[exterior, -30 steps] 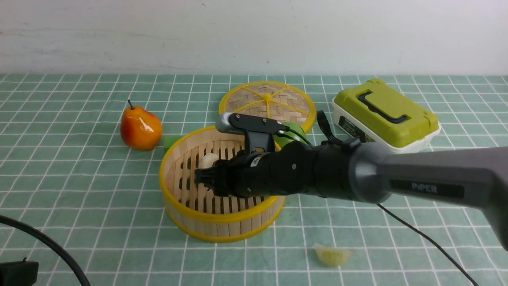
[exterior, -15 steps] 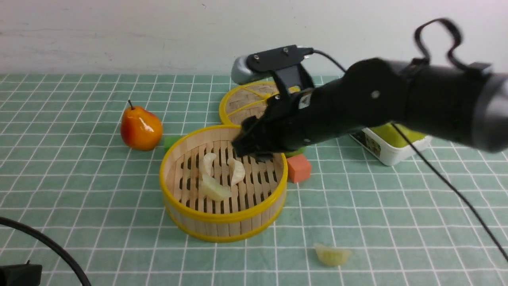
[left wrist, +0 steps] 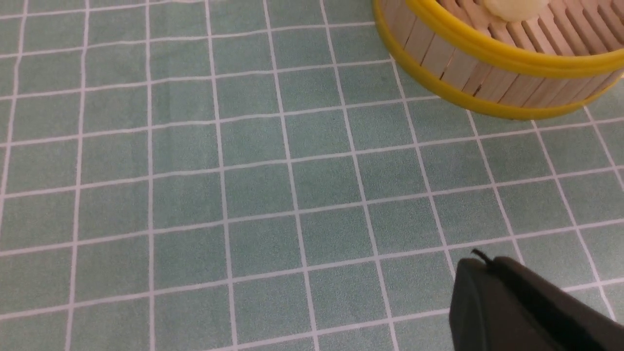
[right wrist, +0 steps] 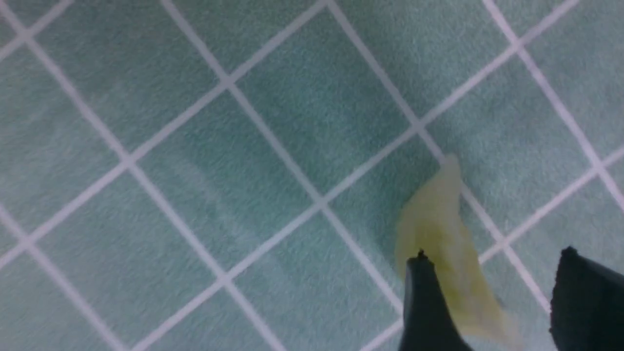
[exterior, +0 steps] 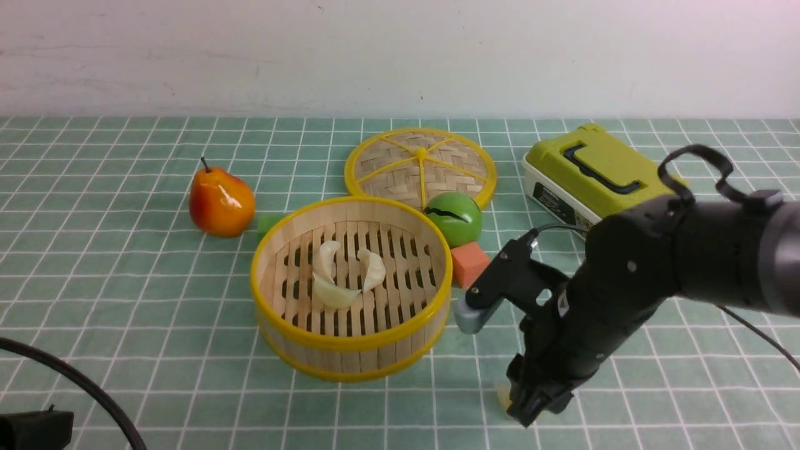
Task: Put the dumplings into the steamer on the table with the blue tablecloth.
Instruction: 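Reach for and grasp a dumpling lying on the table beside the steamer, then place the dumpling in the bamboo steamer basket with the right gripper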
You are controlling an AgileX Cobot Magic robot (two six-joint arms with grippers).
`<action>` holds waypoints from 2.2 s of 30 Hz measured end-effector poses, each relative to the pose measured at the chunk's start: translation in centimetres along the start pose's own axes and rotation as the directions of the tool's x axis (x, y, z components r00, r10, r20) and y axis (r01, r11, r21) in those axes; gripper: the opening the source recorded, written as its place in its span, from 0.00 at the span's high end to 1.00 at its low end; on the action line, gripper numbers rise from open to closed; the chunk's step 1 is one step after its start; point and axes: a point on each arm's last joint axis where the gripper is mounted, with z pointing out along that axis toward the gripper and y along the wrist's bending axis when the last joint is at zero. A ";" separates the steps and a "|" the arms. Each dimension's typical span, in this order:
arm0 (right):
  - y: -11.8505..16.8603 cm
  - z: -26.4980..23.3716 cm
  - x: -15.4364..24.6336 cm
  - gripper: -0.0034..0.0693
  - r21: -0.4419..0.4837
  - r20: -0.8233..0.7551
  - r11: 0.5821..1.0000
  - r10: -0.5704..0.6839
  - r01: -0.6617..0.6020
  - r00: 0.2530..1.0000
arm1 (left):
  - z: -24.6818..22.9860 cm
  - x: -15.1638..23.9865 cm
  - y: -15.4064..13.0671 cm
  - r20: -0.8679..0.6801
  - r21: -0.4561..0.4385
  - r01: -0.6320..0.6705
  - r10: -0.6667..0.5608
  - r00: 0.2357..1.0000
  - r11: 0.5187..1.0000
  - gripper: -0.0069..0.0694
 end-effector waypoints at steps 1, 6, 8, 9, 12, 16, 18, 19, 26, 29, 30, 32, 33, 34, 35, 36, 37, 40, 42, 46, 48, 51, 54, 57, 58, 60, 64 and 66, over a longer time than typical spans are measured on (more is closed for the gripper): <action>0.0 0.7 0.0 0.47 0.000 0.004 1.000 -0.007 0.007 1.000 | 0.0 0.0 0.0 0.000 0.000 0.000 0.000 1.000 1.000 0.92; 0.1 2.2 0.3 0.65 -0.022 -0.041 0.999 -0.030 0.029 0.999 | 0.0 0.0 0.0 0.003 0.002 0.000 0.000 1.000 1.000 0.92; 0.3 1.8 0.5 0.67 -0.042 -0.077 0.999 -0.030 0.027 0.997 | 0.0 0.0 0.0 0.004 0.003 0.000 0.000 1.000 1.000 0.92; 0.4 1.4 0.6 0.67 -0.064 -0.111 0.998 -0.024 0.017 0.994 | 0.0 0.0 0.0 0.005 0.003 0.000 0.000 1.000 1.000 0.92; 0.7 -1.0 -0.9 0.67 -0.113 -0.082 0.992 0.042 -0.051 0.996 | 0.0 -0.1 0.0 0.007 0.005 0.000 0.000 1.000 1.000 0.92; 0.8 -4.8 -5.3 0.67 -0.197 0.138 0.969 0.179 -0.150 0.974 | 0.0 -0.1 -0.1 0.015 0.009 -0.001 0.001 1.000 1.000 0.92; 0.8 -6.0 -7.5 0.67 -0.269 0.257 0.938 0.288 -0.218 0.923 | 0.0 -0.1 -0.1 0.016 0.009 -0.002 0.002 1.000 1.000 0.92; 0.5 -6.0 -9.0 0.67 -0.311 0.324 0.914 0.358 -0.259 0.875 | 0.0 -0.1 -0.1 0.016 0.009 -0.002 0.002 1.000 1.000 0.92; -1.1 0.1 -13.0 0.67 -0.390 0.380 0.851 0.496 -0.352 0.781 | 0.0 -0.1 -0.1 0.016 0.011 0.000 0.000 1.000 1.000 0.91; -1.4 2.6 -13.6 0.67 -0.392 0.359 0.846 0.502 -0.361 0.787 | 0.0 -0.1 -0.1 0.016 0.011 0.000 0.000 1.000 1.000 0.91; -1.5 2.9 -13.8 0.67 -0.392 0.358 0.846 0.503 -0.362 0.787 | 0.0 -0.1 -0.1 0.015 0.010 0.000 0.000 1.000 1.000 0.91; -1.5 3.5 -13.8 0.67 -0.391 0.350 0.845 0.504 -0.366 0.790 | 0.0 -0.1 -0.1 0.014 0.009 0.000 0.000 1.000 1.000 0.91; -1.5 4.1 -13.8 0.67 -0.394 0.337 0.841 0.507 -0.370 0.793 | 0.0 -0.1 -0.1 0.012 0.008 0.000 0.000 1.000 1.000 0.91; -1.5 4.2 -13.7 0.67 -0.393 0.336 0.841 0.507 -0.371 0.794 | 0.0 -0.1 -0.1 0.011 0.007 0.000 0.000 1.000 1.000 0.91; -1.3 4.4 -13.6 0.67 -0.409 0.309 0.830 0.517 -0.379 0.798 | 0.0 -0.1 -0.1 0.008 0.006 0.000 0.000 1.000 1.000 0.91; -1.2 4.5 -13.6 0.67 -0.417 0.297 0.825 0.521 -0.382 0.800 | 0.0 -0.1 0.0 0.007 0.005 0.000 0.000 1.000 1.000 0.91; -1.1 4.5 -13.5 0.67 -0.420 0.291 0.823 0.521 -0.382 0.803 | 0.0 -0.1 0.0 0.007 0.005 0.000 0.000 1.000 1.000 0.91; -0.2 4.4 -13.7 0.67 -0.457 0.260 0.806 0.526 -0.377 0.810 | 0.0 0.0 0.0 0.004 0.005 0.002 -0.002 1.000 1.000 0.91; 0.2 4.3 -13.8 0.67 -0.469 0.254 0.799 0.531 -0.377 0.808 | 0.0 0.0 -0.1 0.003 0.006 0.003 -0.003 1.000 1.000 0.91; 0.3 4.0 -13.8 0.67 -0.477 0.248 0.797 0.526 -0.371 0.813 | 0.0 0.0 -0.1 0.001 0.009 0.008 -0.008 1.000 1.000 0.90; -0.3 3.1 -13.9 0.67 -0.478 0.258 0.800 0.523 -0.363 0.813 | 0.0 0.0 -0.1 0.000 0.009 0.008 -0.008 1.000 1.000 0.90; -1.3 1.8 -14.0 0.67 -0.465 0.287 0.812 0.514 -0.352 0.808 | 0.0 0.0 -0.1 -0.001 0.008 0.008 -0.008 1.000 1.000 0.90; -2.7 0.6 -13.8 0.67 -0.441 0.305 0.824 0.511 -0.357 0.804 | 0.0 0.0 -0.1 -0.002 0.008 0.009 -0.009 1.000 1.000 0.90; -3.0 1.8 -13.2 0.67 -0.405 0.258 0.836 0.493 -0.371 0.831 | 0.0 0.0 -0.1 -0.002 0.008 0.009 -0.009 1.000 1.000 0.90; -3.0 2.4 -13.0 0.67 -0.398 0.239 0.835 0.495 -0.380 0.835 | 0.0 0.0 -0.1 -0.002 0.008 0.009 -0.009 1.000 1.000 0.90; -3.0 3.6 -12.6 0.67 -0.389 0.198 0.825 0.509 -0.410 0.838 | 0.0 0.0 -0.1 -0.002 0.008 0.009 -0.009 1.000 1.000 0.90; -3.1 4.4 -12.5 0.67 -0.386 0.183 0.810 0.536 -0.441 0.824 | 0.0 0.0 -0.1 0.001 0.010 0.008 -0.008 1.000 1.000 0.90; -3.2 4.4 -12.6 0.67 -0.380 0.199 0.811 0.542 -0.445 0.816 | 0.0 0.0 -0.1 0.001 0.010 0.008 -0.008 1.000 1.000 0.90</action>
